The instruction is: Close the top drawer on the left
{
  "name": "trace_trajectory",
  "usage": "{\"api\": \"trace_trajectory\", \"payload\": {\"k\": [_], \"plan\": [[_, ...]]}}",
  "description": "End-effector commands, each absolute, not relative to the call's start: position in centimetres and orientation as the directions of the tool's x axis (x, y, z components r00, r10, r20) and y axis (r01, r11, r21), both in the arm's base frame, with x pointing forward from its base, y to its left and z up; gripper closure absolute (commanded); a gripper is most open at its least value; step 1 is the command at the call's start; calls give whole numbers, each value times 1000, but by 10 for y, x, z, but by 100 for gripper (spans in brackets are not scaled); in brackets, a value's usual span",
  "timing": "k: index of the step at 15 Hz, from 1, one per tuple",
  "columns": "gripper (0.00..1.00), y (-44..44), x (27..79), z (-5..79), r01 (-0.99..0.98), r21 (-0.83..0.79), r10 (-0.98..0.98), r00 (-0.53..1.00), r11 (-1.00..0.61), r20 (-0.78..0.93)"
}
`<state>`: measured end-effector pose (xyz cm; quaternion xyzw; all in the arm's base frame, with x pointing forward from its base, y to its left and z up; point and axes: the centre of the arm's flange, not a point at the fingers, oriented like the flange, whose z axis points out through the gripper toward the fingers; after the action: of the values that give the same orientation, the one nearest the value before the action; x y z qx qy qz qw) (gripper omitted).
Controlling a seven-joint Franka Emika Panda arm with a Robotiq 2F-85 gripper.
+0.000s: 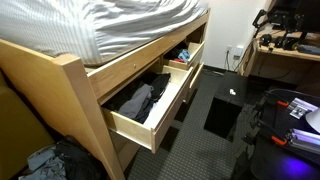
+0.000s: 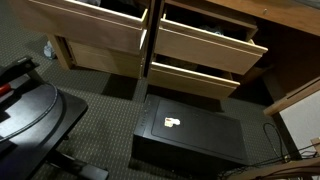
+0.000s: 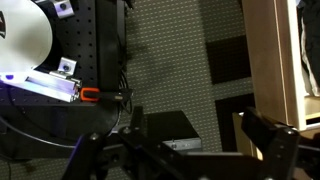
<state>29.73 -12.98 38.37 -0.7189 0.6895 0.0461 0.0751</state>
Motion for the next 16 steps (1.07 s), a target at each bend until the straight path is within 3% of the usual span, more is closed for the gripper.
{"api": "trace_trajectory", "payload": {"k": [1, 2, 6, 11, 14, 15, 16], "plan": [[0, -131, 290, 382, -998, 69, -990, -1, -8, -141], [0, -108, 341, 341, -990, 143, -989, -16, -5, -145], [0, -55, 385, 302, -946, 324, -991, -65, 23, -120], [0, -13, 444, 253, -911, 400, -990, -131, 97, -59], [0, -8, 464, 244, -884, 438, -983, -183, 164, -1], [0, -8, 429, 256, -903, 405, -987, -160, 142, -11], [0, -9, 438, 248, -897, 415, -985, -171, 155, -1]]}}
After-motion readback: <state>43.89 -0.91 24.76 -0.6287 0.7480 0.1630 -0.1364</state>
